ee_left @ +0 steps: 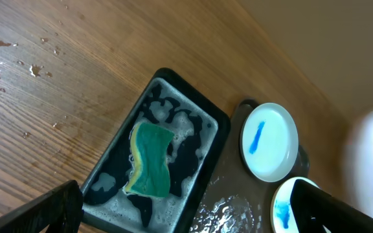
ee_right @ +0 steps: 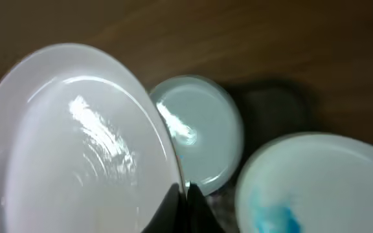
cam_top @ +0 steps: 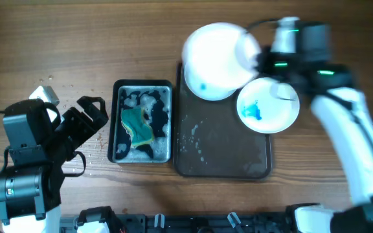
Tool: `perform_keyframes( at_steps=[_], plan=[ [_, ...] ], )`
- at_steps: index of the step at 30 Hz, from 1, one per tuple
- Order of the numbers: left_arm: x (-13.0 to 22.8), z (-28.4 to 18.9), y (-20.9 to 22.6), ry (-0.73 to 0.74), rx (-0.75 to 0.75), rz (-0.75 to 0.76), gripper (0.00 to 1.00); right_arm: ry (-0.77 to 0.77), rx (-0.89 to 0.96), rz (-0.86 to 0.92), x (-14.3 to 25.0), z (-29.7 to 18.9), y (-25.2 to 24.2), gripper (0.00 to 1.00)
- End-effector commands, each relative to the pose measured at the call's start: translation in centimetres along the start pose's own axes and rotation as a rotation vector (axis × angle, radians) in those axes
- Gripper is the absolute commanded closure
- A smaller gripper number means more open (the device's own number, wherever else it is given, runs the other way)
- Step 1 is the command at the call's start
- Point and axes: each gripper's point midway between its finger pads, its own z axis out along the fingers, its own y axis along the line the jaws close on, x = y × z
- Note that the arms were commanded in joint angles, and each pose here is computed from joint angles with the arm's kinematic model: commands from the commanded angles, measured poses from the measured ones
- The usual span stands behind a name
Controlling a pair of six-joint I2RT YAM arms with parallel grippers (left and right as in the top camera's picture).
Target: Clean dirty plates on tray and stack at the side
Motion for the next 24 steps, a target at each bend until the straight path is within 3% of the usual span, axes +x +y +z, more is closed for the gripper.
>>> perform_keyframes(
  at_steps=[1,6,11,17,24],
  plan=[
    [-0.3,-0.4,-0.4,-0.009,0.018,0.005,0.0,-0.105,0.162,0.275,-3.1,-5.1,-9.6,0.96],
    [-0.3,-0.4,-0.4,-0.009,0.018,0.005,0.0,-0.145,0.615,0.514,-1.5,-9.8,-23.6,0.96],
    [-0.3,-0.4,-0.4,-0.009,0.018,0.005,0.0,-0.078,0.851,0.619,1.3,-11.1,-30.5,0.96],
    [-0.3,-0.4,-0.4,-0.009,0.018,0.005,0.0,0.068,0.883,0.638,3.9,-8.3,-32.9,0.96],
    [-0.3,-0.4,-0.4,-0.009,0.018,0.005,0.0,0.331,0.839,0.651,10.2,-4.1,-32.4,0.96]
  ],
)
